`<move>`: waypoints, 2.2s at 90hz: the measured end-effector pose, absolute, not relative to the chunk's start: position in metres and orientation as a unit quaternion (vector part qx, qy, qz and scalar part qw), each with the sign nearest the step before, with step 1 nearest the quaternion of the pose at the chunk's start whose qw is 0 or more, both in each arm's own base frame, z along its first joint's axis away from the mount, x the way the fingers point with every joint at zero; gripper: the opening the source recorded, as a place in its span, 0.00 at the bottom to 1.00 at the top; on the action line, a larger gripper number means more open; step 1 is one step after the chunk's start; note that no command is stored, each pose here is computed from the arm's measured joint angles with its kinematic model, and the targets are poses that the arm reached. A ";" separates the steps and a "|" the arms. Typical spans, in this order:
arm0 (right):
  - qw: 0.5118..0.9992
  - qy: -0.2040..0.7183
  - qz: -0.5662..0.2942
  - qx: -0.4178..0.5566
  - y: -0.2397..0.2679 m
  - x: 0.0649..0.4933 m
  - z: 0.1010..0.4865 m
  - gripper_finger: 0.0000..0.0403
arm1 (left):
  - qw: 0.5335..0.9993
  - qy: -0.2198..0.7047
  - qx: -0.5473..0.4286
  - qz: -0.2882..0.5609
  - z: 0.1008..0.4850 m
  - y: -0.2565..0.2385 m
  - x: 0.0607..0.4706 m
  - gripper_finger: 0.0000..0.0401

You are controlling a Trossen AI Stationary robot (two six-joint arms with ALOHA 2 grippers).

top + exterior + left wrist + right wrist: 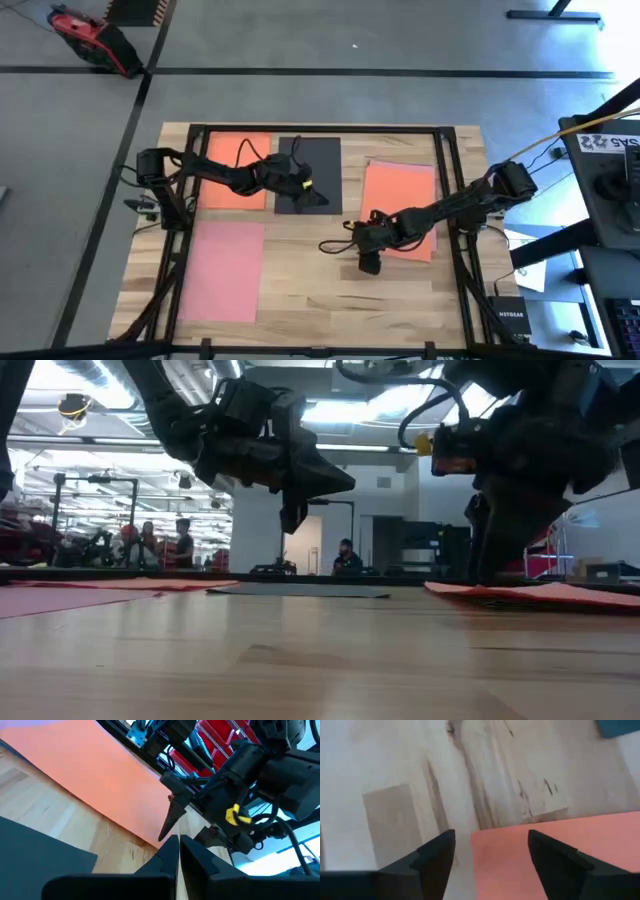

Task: Organize paper
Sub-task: Stack the orange color paper on top of the other orange color paper

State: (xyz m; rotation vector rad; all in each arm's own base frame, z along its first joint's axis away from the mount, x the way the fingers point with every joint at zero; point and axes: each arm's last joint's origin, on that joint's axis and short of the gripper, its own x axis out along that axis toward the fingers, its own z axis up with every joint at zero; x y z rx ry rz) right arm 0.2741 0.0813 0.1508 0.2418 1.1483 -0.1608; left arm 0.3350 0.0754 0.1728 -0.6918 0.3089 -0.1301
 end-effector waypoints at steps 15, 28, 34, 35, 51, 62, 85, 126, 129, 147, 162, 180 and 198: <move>0.821 0.553 -0.082 0.121 0.083 0.277 0.140 0.52 | 0.928 0.152 -0.336 -0.065 0.173 0.075 0.335 0.00; 0.814 0.563 -0.082 0.120 0.083 0.277 0.135 0.32 | 0.926 0.154 -0.336 -0.079 0.173 0.074 0.335 0.00; 0.815 0.561 -0.080 0.121 0.083 0.279 0.137 0.20 | 0.925 0.156 -0.336 -0.086 0.173 0.074 0.335 0.00; 0.816 0.560 -0.080 0.121 0.084 0.279 0.138 0.18 | 0.925 0.156 -0.336 -0.086 0.173 0.074 0.335 0.00; 0.825 0.550 -0.059 0.119 0.088 0.291 0.153 0.03 | 0.929 0.154 -0.324 -0.089 0.173 0.074 0.335 0.00; 0.829 0.543 -0.049 0.126 0.090 0.298 0.164 0.06 | 0.931 0.151 -0.320 -0.091 0.174 0.074 0.335 0.00; 0.821 0.557 -0.026 0.124 0.103 0.295 0.171 0.08 | 0.940 0.141 -0.292 -0.107 0.183 0.071 0.333 0.00; 0.839 0.518 -0.154 0.062 0.134 0.280 0.158 0.66 | 0.953 0.149 -0.226 -0.134 0.188 0.056 0.332 0.00; 0.839 0.520 -0.152 0.059 0.137 0.280 0.154 0.68 | 0.953 0.154 -0.221 -0.135 0.187 0.055 0.332 0.00; 0.827 0.530 -0.183 0.037 0.147 0.276 0.134 0.71 | 0.951 0.171 -0.213 -0.144 0.184 0.048 0.332 0.00; 0.819 0.525 -0.231 0.017 0.144 0.273 0.125 0.64 | 0.952 0.172 -0.204 -0.151 0.183 0.044 0.333 0.00; 0.815 0.527 -0.240 0.005 0.143 0.273 0.126 0.30 | 0.952 0.174 -0.201 -0.153 0.183 0.042 0.333 0.00; 0.811 0.536 -0.236 -0.012 0.149 0.283 0.148 0.04 | 0.953 0.165 -0.202 -0.153 0.190 0.042 0.331 0.00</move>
